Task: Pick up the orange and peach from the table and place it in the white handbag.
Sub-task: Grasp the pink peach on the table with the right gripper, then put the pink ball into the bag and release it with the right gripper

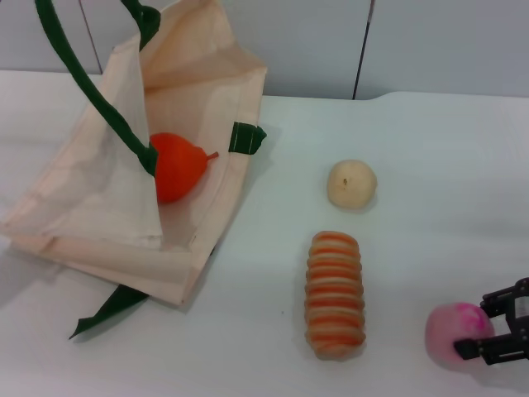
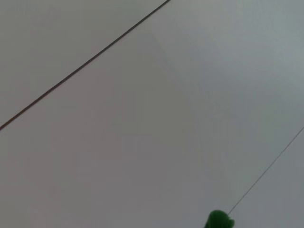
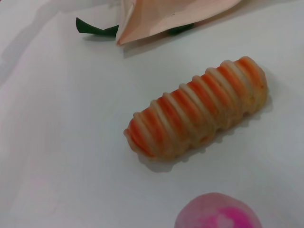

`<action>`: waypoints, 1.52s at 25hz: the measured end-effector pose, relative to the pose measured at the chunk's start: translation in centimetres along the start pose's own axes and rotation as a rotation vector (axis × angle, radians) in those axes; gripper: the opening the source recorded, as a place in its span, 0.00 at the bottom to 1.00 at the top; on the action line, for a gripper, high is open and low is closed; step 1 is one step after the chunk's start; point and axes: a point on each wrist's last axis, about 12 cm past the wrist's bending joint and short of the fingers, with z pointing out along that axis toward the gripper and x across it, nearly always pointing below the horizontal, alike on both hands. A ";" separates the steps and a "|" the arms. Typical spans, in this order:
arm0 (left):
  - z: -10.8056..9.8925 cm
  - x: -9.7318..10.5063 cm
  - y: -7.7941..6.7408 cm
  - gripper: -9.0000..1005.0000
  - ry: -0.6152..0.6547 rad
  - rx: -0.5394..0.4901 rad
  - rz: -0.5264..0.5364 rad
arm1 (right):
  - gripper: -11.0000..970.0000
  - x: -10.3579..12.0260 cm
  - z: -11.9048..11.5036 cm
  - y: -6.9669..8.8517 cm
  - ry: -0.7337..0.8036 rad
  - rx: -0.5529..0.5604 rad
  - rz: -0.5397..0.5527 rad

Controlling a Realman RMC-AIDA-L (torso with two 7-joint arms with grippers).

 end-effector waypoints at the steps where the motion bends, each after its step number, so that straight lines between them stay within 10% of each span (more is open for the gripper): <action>1: 0.0 0.0 0.0 0.13 0.000 0.000 0.000 | 0.64 0.0 0.0 0.0 0.002 0.000 0.000; 10: 0.0 0.1 0.0 0.13 0.008 0.000 -0.001 | 0.58 -1.3 -2.0 -0.3 -0.096 0.058 -0.036; 18: 1.5 0.4 -0.4 0.13 0.031 0.036 -0.003 | 0.58 -7.4 -3.3 -0.8 -0.296 0.079 -0.204; 29: 4.1 1.2 -0.9 0.13 0.083 0.088 -0.021 | 0.57 -18.3 3.5 -1.2 -0.371 0.015 -0.378; 38: 6.2 2.5 -1.5 0.13 0.142 0.131 -0.041 | 0.57 -21.4 7.2 -1.8 -0.350 0.136 -0.378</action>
